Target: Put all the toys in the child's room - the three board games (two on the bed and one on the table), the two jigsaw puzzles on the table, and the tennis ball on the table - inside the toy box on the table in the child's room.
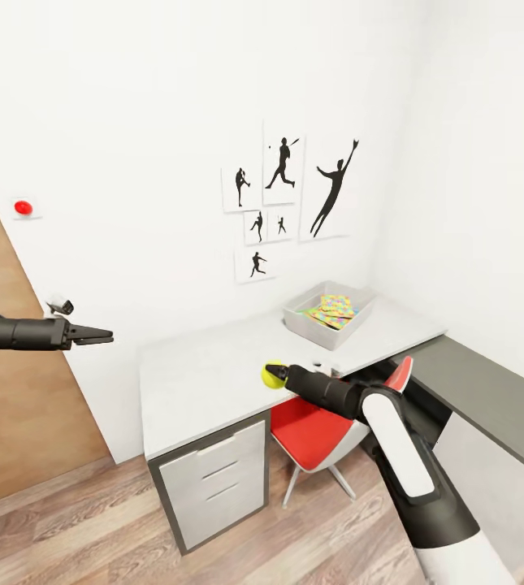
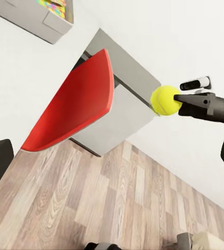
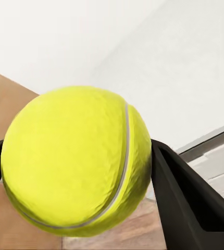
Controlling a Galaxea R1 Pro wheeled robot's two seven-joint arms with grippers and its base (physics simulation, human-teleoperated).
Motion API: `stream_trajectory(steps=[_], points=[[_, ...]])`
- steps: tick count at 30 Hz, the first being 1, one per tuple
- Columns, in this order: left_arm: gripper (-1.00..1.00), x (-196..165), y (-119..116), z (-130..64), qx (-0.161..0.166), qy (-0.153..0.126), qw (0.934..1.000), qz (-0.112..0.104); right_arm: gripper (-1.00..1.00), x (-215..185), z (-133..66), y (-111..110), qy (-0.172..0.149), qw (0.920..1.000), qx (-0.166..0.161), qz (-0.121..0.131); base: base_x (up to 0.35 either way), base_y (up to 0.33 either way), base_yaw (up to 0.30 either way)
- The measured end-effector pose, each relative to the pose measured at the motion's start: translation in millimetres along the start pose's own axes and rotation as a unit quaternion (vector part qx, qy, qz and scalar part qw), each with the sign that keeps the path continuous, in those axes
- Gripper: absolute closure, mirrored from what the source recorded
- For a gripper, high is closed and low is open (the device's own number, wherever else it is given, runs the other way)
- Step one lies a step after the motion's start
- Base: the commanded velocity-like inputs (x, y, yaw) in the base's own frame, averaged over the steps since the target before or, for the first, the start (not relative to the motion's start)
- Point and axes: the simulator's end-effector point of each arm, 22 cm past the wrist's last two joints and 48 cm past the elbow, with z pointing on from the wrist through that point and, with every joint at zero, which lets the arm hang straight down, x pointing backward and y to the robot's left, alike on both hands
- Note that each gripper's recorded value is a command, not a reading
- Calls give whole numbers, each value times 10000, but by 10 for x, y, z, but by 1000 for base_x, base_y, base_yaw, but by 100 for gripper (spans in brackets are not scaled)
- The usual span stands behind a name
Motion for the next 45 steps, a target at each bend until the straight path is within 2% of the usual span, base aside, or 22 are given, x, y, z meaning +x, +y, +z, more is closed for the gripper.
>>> stream_trajectory(steps=[9, 10, 13, 17, 23, 33, 45], points=[[-100, -3, -3, 3, 7, -5, 10000, 2, 100, -563, -28, 196, -310, 9988, 64, -387, 0, 0, 0], [-100, -2, -3, 5, 8, -4, 10000, 1, 100, -740, -39, 240, -348, 9977, 200, -551, 0, 0, 0], [-100, -3, -5, 5, 12, -5, 10000, 2, 100, -914, -72, 285, -458, 9965, 267, -645, 0, 0, -4], [-100, -7, -7, 4, 17, -13, 10000, 11, 100, -1084, -158, 223, -523, 9962, 338, -603, 0, 0, -116], [-100, -12, -17, 1, 21, -19, 10000, 32, 100, -1252, -295, 41, -605, 9962, 470, -407, 0, 0, -224], [-100, -23, -39, -3, 29, -30, 10000, 44, 100, -1285, -326, 37, -636, 9960, 486, -394, 0, 0, -183], [-100, -26, -54, 24, 65, -32, 10000, 53, 100, -1292, -328, 29, -646, 9960, 493, -385, 0, 0, 59]])
